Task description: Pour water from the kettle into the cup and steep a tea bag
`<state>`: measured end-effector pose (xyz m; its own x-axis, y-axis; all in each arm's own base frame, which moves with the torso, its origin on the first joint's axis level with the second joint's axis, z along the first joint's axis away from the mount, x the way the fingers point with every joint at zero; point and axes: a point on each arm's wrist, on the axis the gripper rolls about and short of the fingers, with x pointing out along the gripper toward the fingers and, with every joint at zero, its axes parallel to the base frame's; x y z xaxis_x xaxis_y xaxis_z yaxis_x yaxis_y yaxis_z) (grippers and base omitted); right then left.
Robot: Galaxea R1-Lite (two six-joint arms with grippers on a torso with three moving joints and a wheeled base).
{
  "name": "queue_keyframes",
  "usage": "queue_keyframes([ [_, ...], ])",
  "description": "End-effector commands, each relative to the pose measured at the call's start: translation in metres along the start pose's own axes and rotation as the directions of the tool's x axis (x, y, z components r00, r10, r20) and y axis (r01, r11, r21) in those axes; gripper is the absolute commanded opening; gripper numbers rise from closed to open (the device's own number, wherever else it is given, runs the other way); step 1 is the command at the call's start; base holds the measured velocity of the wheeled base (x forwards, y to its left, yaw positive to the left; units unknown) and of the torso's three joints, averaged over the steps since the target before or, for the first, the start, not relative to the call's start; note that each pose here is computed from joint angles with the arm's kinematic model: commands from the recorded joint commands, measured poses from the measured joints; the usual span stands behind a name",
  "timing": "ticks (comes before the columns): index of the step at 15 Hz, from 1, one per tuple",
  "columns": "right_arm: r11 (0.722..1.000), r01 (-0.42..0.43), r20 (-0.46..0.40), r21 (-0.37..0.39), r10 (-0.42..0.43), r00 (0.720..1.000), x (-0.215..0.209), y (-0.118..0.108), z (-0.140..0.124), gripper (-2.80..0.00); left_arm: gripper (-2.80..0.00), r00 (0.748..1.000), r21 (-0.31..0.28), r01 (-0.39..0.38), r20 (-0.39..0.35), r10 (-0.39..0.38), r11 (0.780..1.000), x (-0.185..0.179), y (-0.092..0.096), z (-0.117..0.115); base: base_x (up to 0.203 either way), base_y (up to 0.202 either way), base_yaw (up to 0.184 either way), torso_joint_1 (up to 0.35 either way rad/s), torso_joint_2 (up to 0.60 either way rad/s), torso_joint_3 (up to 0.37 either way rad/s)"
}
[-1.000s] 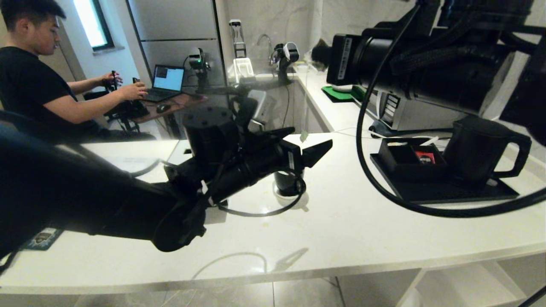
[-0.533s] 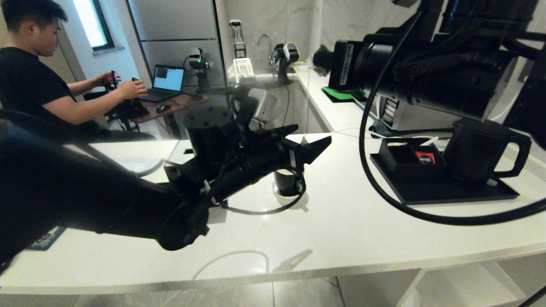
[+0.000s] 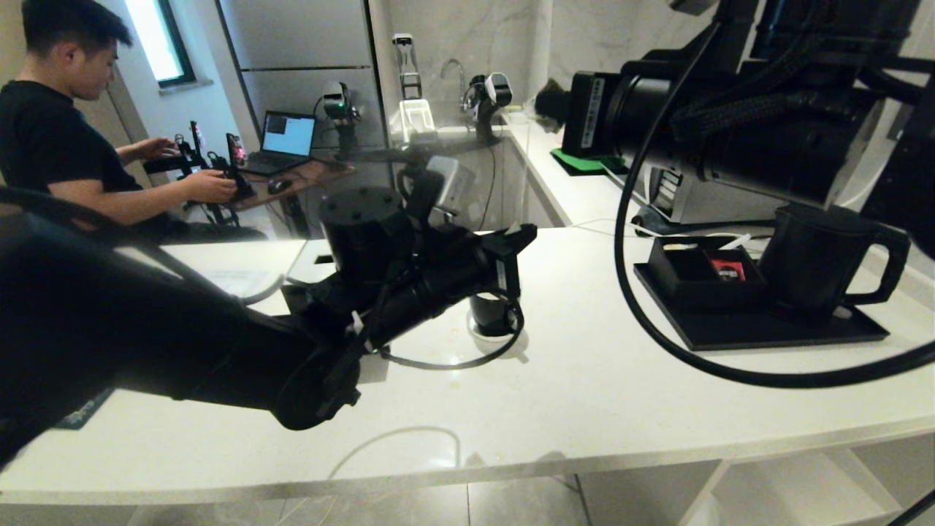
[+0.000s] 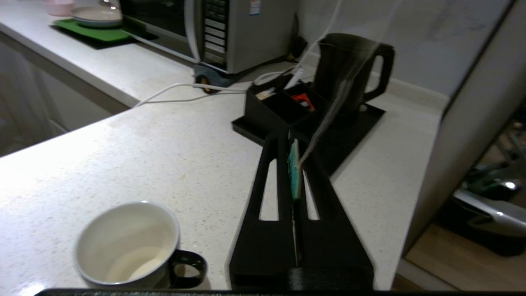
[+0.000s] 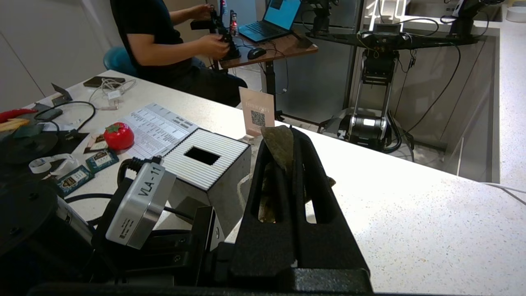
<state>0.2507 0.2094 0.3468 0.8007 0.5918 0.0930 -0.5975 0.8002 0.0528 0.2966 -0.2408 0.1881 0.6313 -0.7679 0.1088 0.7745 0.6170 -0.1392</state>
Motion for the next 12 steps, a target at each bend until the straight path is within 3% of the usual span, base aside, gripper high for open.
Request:
queue_keyframes([
  [1,1.0,0.0,0.0,0.0,0.0,1.0,0.001,0.0002,-0.0008,-2.8,-2.8,1.0,0.0,0.002,0.006,-0.002,1.0,-0.0003,0.0001,0.001,0.0,0.0,0.0,0.0,0.0,0.0],
  [12,1.0,0.004,-0.016,0.001,-0.004,1.0,0.0022,-0.0005,-0.0062,-2.8,-2.8,1.0,0.002,0.002,0.015,-0.002,1.0,-0.0013,-0.0006,0.0034,0.0,0.0,0.0,0.0,0.0,0.0],
])
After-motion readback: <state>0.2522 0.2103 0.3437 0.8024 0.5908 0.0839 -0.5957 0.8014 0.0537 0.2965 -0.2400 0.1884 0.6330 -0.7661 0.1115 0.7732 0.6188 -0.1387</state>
